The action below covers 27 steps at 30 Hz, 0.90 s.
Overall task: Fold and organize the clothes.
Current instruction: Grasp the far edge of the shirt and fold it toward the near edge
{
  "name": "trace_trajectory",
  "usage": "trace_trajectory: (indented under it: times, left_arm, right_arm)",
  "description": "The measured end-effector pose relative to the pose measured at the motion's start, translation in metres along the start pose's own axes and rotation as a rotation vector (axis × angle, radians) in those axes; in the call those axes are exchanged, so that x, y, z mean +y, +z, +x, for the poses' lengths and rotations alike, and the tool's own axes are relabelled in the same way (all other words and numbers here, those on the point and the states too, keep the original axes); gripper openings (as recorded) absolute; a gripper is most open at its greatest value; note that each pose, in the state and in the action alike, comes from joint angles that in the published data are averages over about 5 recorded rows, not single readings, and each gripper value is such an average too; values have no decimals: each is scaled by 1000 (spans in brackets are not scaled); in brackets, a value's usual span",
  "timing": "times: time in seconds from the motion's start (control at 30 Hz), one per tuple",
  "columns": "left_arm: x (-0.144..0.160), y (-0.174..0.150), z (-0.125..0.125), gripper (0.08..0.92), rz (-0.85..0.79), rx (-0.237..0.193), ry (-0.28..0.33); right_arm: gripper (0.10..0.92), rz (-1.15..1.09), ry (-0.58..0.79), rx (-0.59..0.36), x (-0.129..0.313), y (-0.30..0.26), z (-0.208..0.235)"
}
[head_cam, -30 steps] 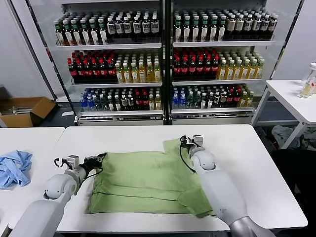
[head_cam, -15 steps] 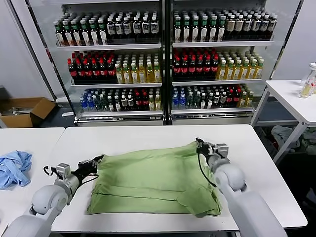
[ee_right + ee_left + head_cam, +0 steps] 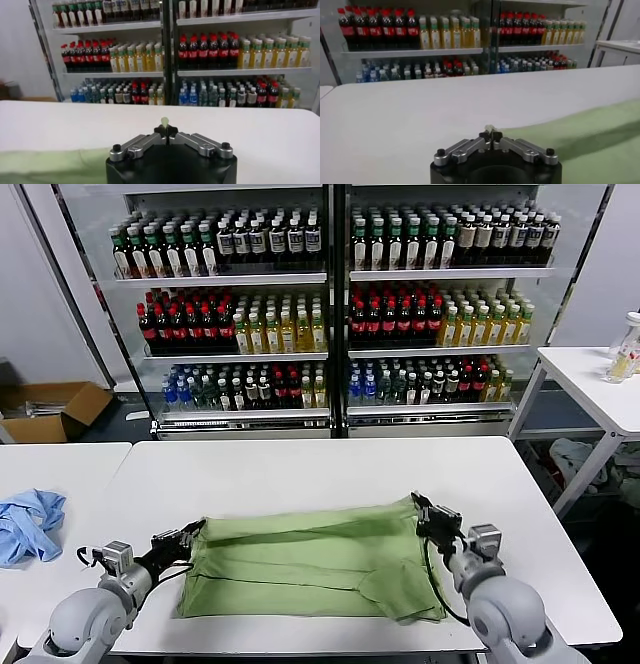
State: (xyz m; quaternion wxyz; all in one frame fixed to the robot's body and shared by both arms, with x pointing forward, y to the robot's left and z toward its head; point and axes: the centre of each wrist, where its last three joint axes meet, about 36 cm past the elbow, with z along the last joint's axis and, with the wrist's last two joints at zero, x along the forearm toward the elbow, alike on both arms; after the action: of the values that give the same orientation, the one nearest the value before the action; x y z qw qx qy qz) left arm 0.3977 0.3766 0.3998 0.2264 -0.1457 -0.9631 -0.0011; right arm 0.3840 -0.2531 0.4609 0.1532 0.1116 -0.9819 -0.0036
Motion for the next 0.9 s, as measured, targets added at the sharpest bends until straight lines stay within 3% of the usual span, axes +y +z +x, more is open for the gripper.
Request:
trace_trajectory:
  times: [0.7, 0.9]
  left_arm:
    - [5, 7, 19, 85, -31, 87, 39]
    - [1, 5, 20, 171, -51, 89, 34]
  right_arm:
    - [106, 26, -4, 82, 15, 36, 51]
    - [135, 39, -5, 95, 19, 44, 56]
